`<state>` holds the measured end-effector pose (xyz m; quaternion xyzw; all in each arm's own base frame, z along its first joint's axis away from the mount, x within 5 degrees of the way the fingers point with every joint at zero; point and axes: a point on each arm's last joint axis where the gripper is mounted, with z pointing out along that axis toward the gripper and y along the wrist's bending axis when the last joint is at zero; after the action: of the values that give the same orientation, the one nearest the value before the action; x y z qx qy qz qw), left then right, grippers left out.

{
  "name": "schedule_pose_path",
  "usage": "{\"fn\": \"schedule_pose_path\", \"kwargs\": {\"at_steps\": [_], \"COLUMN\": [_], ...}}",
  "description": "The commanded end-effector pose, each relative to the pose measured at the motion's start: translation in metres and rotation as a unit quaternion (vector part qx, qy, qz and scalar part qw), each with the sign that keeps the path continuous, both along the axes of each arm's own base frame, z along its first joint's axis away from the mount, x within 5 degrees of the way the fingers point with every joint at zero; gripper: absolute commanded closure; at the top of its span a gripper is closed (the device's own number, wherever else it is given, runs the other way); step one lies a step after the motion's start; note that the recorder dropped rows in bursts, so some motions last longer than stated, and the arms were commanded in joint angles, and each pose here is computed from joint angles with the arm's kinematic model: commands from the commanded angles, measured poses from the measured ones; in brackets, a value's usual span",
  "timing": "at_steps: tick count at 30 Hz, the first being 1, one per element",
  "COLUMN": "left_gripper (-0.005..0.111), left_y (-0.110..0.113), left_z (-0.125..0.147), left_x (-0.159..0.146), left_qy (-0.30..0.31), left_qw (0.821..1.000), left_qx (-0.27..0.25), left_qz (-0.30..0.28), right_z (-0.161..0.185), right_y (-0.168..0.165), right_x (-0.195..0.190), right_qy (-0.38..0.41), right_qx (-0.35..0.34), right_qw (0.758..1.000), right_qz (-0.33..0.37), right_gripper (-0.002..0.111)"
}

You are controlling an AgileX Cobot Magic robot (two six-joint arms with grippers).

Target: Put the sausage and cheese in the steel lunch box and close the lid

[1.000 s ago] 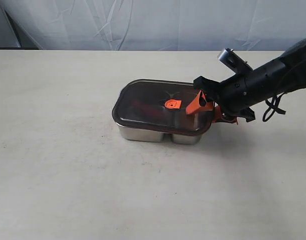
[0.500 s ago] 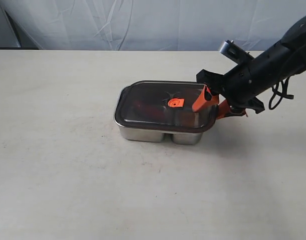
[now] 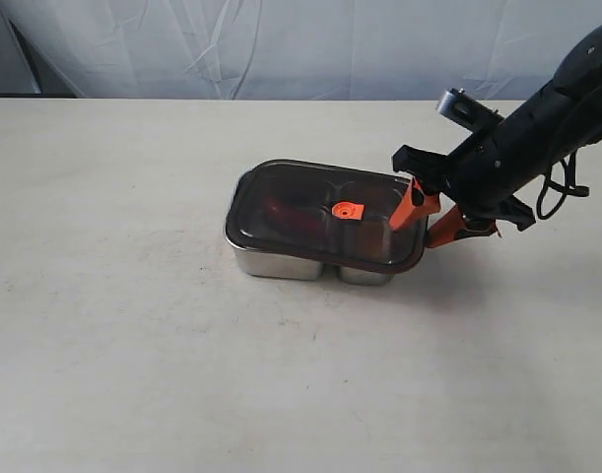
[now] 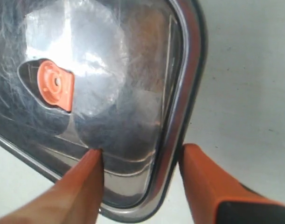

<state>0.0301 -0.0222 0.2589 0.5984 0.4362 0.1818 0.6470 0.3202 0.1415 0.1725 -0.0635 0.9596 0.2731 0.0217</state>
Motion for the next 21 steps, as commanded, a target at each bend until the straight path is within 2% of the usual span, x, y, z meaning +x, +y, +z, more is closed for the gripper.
{"fn": "schedule_pose_path", "kwargs": {"at_steps": [1,7,9,12,21], "left_gripper": [0.056,0.056,0.056,0.056,0.056], "left_y": [0.000,0.000,0.000,0.000,0.000], "left_z": [0.002,0.002,0.002,0.002,0.002], "left_x": [-0.001,-0.001,-0.001,-0.001,-0.001], "left_qy": [-0.001,-0.001,-0.001,-0.001,-0.001], "left_qw": [1.000,1.000,1.000,1.000,1.000], "left_qx": [-0.014,-0.014,-0.014,-0.014,-0.015], "left_qz": [-0.005,-0.005,-0.005,-0.005,-0.005], "right_z": [0.011,0.027,0.027,0.026,0.003], "right_y": [-0.006,-0.017,-0.019,-0.023,-0.025], "right_x": [-0.002,-0.010,-0.010,-0.009,0.006], "right_qy": [-0.014,-0.032,-0.035,-0.043,-0.048], "right_qx": [-0.022,-0.073,-0.086,-0.106,-0.133], "right_qw": [1.000,0.996,0.995,0.993,0.990], "right_qz": [0.013,0.030,0.038,0.036,-0.014], "right_gripper": [0.058,0.060,0.075,0.108,0.108]}}
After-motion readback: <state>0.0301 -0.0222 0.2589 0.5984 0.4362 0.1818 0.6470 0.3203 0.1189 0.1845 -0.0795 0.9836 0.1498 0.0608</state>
